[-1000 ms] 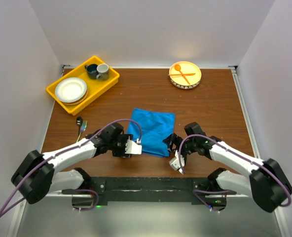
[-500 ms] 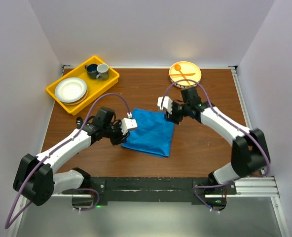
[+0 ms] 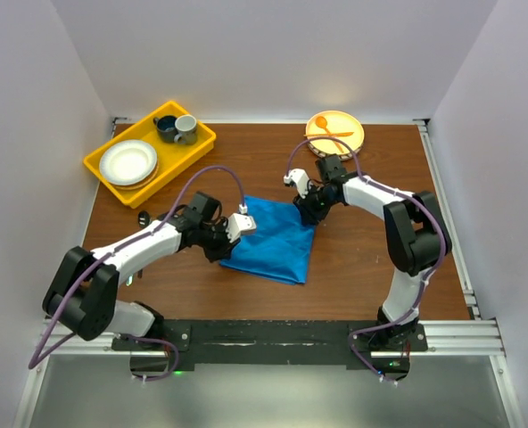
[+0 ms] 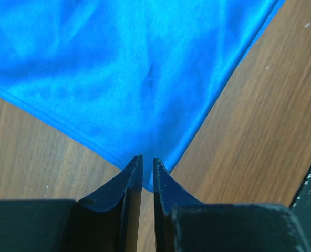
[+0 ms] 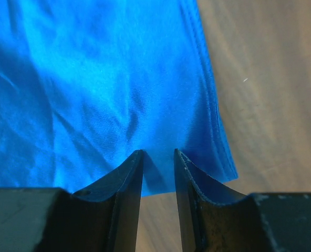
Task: Fold the napkin into a case and place the utensils inside
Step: Rotate the lower triangle-folded napkin at the center of the board.
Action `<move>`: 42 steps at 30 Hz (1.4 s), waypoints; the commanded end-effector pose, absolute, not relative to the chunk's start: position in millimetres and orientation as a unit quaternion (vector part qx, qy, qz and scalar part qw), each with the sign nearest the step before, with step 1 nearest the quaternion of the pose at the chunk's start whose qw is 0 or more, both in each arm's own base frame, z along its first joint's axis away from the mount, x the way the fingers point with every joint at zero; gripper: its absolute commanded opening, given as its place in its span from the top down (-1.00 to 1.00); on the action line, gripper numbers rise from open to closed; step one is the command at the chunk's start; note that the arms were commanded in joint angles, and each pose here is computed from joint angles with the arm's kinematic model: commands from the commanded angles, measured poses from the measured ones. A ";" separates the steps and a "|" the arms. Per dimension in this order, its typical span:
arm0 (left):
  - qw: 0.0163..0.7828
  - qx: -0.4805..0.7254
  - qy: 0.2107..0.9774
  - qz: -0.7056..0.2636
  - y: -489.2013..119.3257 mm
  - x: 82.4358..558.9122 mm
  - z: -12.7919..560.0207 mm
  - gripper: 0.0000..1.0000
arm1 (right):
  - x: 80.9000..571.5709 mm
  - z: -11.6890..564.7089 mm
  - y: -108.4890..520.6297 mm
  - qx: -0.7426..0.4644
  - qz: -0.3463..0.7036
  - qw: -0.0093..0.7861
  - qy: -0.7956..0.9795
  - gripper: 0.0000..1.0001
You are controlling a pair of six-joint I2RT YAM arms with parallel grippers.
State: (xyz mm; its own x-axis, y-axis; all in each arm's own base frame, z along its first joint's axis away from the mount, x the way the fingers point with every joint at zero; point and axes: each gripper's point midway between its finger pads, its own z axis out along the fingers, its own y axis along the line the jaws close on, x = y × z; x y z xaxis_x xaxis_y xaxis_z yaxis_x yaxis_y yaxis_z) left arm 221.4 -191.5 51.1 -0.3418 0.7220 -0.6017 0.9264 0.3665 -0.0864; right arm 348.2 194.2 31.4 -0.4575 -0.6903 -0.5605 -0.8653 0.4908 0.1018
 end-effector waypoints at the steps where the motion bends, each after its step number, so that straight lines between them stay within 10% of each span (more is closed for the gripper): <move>1: 0.233 0.542 0.785 -0.191 -185.8 222.2 36.9 0.63 | 352.7 28.3 193.4 -0.451 0.183 0.208 0.848 0.32; 21: 0.171 0.643 0.723 -0.188 -199.4 181.0 3.7 0.67 | 376.0 3.4 195.1 -0.435 0.167 0.176 0.867 0.31; 30: 0.224 0.616 0.710 -0.257 -234.1 184.9 49.6 0.19 | 397.5 72.1 218.5 -0.454 0.195 0.247 0.833 -0.02; 42: 0.242 0.613 0.714 -0.237 -216.9 198.5 53.0 0.20 | 382.4 30.5 191.6 -0.478 0.147 0.190 0.845 0.26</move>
State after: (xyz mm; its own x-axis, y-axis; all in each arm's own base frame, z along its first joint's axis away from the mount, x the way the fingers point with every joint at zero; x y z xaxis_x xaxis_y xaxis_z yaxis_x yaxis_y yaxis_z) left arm 194.8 -211.3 46.0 -0.1734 0.7675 -0.6172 0.9831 0.1717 -0.0627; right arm 389.3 202.0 38.0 -0.4660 -0.7232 -0.5098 -0.8617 0.5018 0.0759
